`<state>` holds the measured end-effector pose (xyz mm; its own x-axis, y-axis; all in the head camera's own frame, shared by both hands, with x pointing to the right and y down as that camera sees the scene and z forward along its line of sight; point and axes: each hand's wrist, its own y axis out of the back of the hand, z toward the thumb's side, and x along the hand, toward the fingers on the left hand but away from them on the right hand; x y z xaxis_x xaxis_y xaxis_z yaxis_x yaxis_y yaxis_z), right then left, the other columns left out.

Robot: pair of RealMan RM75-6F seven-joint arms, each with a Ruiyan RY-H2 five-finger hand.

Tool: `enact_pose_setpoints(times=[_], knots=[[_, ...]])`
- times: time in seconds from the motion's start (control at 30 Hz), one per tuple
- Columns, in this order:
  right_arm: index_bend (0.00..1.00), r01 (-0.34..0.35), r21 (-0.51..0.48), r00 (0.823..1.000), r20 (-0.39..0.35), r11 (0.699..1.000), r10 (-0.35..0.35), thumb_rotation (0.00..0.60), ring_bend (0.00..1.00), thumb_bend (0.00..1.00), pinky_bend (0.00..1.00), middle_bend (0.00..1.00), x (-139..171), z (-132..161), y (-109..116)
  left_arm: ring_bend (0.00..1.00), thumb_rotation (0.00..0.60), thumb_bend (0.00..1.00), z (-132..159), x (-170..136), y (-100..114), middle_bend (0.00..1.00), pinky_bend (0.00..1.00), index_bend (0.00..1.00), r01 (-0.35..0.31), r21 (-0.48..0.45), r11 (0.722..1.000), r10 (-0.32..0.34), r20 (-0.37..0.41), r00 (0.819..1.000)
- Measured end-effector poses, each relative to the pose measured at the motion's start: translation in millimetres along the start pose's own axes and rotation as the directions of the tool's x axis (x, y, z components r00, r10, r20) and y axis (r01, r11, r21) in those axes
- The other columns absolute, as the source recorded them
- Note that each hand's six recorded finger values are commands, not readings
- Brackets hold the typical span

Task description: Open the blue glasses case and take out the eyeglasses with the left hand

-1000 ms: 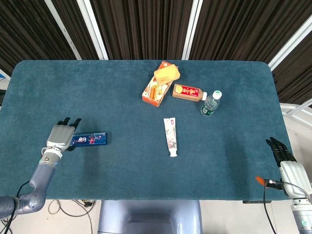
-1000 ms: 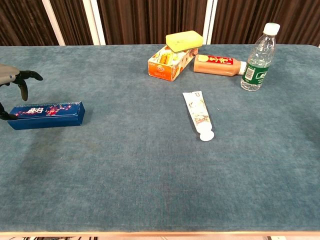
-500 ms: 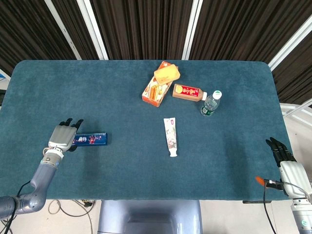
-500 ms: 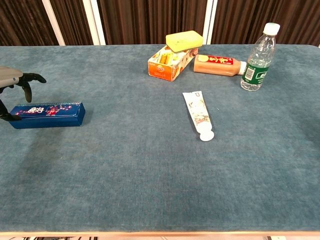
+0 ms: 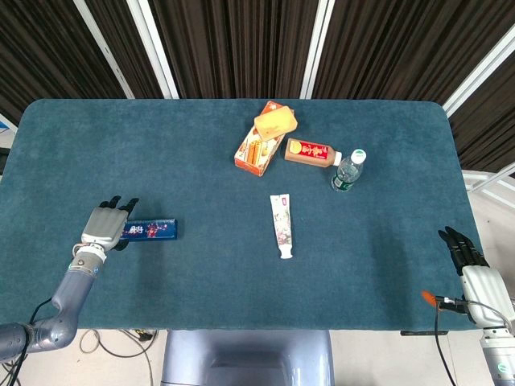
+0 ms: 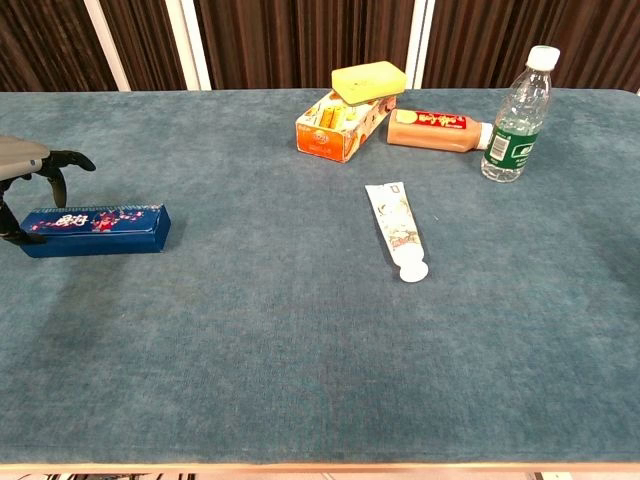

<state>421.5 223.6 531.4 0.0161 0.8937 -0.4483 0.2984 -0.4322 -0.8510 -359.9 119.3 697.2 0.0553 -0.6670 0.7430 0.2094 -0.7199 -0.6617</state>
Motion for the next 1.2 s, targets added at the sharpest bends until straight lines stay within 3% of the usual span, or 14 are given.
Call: enact_pose_setpoints(times=[0.57, 1.2], knots=[[0.0, 0.0, 0.004, 1.0, -0.002, 1.0, 0.0, 0.6, 0.0, 0.12, 0.19, 0.0, 0, 0, 0, 0.07, 0.6, 0.41, 1, -1, 0, 0.36, 0.2, 0.12, 0.003, -0.021, 1.0, -0.003, 0.007, 1.0], [0.0, -0.002, 0.002, 1.0, 0.002, 1.0, 0.002, 0.6, 0.0, 0.12, 0.19, 0.0, 0, 0, -1, 0.07, 0.6, 0.4, -3, 16, 6, 0.32, 0.2, 0.11, -0.031, -0.025, 0.999, 0.03, -0.032, 0.999]])
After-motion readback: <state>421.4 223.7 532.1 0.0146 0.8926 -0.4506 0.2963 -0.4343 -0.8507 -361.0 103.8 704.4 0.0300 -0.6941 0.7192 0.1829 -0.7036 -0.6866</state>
